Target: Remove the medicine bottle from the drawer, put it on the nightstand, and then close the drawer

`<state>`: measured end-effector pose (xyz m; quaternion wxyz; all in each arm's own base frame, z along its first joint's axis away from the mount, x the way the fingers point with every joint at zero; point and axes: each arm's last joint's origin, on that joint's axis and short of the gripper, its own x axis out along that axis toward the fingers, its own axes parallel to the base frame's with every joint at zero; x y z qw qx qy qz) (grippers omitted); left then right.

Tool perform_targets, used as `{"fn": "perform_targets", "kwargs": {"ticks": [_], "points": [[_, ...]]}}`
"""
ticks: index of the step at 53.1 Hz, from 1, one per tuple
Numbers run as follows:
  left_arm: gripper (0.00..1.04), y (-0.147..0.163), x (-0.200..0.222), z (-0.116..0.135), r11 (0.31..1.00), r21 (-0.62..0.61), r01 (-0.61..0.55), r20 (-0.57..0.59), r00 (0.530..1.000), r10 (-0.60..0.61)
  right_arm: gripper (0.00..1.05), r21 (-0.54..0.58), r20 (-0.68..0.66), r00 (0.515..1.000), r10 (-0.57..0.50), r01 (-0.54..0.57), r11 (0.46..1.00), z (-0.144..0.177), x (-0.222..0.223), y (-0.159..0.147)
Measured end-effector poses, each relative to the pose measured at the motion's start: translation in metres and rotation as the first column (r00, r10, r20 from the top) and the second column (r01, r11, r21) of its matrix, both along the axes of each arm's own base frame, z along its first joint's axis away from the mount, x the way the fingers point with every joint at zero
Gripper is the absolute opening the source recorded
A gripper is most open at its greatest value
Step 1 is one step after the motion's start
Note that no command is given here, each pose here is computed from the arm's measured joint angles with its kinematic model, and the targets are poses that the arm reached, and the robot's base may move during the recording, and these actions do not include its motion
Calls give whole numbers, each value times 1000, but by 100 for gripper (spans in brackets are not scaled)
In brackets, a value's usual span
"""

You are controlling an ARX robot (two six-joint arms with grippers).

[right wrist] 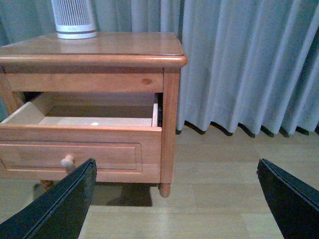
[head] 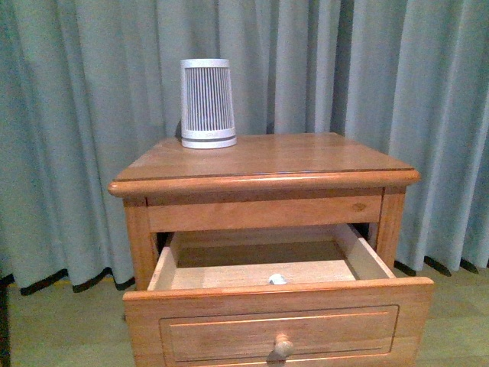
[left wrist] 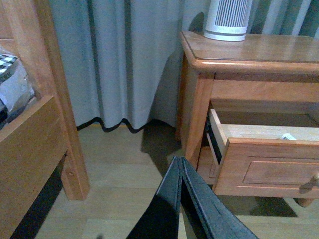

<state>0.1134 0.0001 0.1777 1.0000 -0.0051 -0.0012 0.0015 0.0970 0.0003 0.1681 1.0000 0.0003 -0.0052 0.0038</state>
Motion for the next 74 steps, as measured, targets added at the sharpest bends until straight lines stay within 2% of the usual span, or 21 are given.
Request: {"fn": "perform_targets", "kwargs": {"ticks": [6, 7, 9, 11, 13, 17, 20, 25, 27, 31, 37, 43, 52, 65, 74], "points": [[4, 0, -3, -9, 1000, 0, 2, 3, 1000, -2, 98, 0, 0, 1000, 0, 0, 1000, 0, 0, 0], [4, 0, -3, -9, 1000, 0, 3, 3, 1000, -3, 98, 11, -12, 1000, 14, -14, 1000, -1, 0, 0], [4, 0, -4, -8, 1000, 0, 2, 9, 1000, -2, 98, 98, -112, 986, 120, -109, 989, 2, 3, 0], [11, 0, -4, -8, 1000, 0, 2, 11, 1000, -2, 98, 146, -150, 975, 166, -144, 979, 17, 11, 1], [22, 0, -4, -8, 1000, 0, 3, 11, 1000, -3, 98, 148, -124, 973, 195, -176, 973, 49, 26, 5], [41, 0, -5, -8, 1000, 0, 3, 12, 1000, -3, 98, 104, -49, 978, 204, -198, 975, 114, 62, 18], [55, 0, -5, -8, 1000, 0, 3, 12, 1000, -3, 98, 55, -42, 976, 212, -210, 976, 149, 97, 33], [73, 0, -5, -8, 1000, 0, 3, 12, 1000, -3, 98, -15, -72, 976, 203, -205, 979, 172, 149, 54], [83, 0, -5, -8, 1000, 0, 3, 12, 1000, -3, 98, -28, -118, 974, 194, -199, 980, 175, 176, 65], [100, 0, -5, -8, 1000, 2, 3, 12, 1000, -3, 98, -44, -287, 945, 158, -178, 983, 158, 239, 90], [98, 0, -5, -8, 1000, 2, 3, 12, 1000, -3, 98, -55, -467, 876, 120, -164, 985, 121, 286, 112], [98, 0, -5, -8, 1000, 2, 3, 12, 1000, -3, 98, -63, -591, 801, 92, -159, 985, 84, 315, 129], [98, 0, -5, -8, 1000, 2, 3, 12, 1000, -3, 98, -84, -662, 747, 65, -161, 983, 47, 342, 146], [98, 0, -5, -8, 1000, 2, 3, 12, 1000, -3, 98, -88, -693, 719, 49, -152, 984, 17, 369, 156], [98, 0, -5, -8, 1000, 2, 3, 12, 1000, -3, 98, -83, -734, 678, 47, -158, 984, -16, 378, 159]]}}
